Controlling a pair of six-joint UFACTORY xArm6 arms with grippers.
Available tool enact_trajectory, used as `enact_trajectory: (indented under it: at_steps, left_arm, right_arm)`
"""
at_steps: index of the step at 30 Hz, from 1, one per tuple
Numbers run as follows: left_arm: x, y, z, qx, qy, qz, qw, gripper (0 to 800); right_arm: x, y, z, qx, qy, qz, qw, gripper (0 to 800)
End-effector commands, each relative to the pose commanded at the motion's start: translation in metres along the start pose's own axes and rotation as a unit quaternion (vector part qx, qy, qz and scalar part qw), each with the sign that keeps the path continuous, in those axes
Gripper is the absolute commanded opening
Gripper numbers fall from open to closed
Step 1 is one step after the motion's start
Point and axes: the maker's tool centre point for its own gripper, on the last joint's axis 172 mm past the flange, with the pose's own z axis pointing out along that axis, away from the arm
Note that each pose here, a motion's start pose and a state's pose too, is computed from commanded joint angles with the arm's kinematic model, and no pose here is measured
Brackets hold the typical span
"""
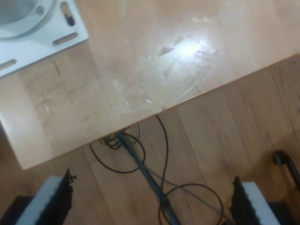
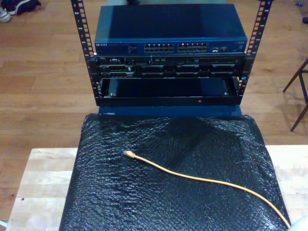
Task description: Grab the cable and plug it in
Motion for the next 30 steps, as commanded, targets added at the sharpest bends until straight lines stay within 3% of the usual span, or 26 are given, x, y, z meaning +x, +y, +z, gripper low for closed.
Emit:
enact_trajectory:
  at_steps: [3, 12, 17, 23, 30]
  left_arm:
    - [0.007, -0.012, 0.002, -0.005, 0.001, -0.005, 1.0, 798]
    - [0.031, -0.044, 0.008, -0.002, 0.013, -0.028, 0.9995, 798]
    - [0.044, -0.057, 0.013, -0.007, 0.018, -0.039, 0.999, 798]
    - [0.059, -0.07, 0.019, -0.015, 0.026, -0.056, 0.9979, 799]
    - [0.074, -0.083, 0.024, -0.022, 0.027, -0.078, 0.9964, 798]
  right_arm:
    - [0.011, 0.003, -0.006, 0.004, 0.017, 0.019, 1.0, 799]
    - [0.069, 0.029, -0.035, -0.009, 0.116, 0.045, 0.992, 799]
    - [0.103, 0.045, -0.049, -0.014, 0.168, 0.04, 0.985, 799]
    - [0.126, 0.062, -0.064, -0.021, 0.187, 0.057, 0.98, 799]
    - [0.156, 0.074, -0.068, 0.005, 0.179, 0.056, 0.982, 799]
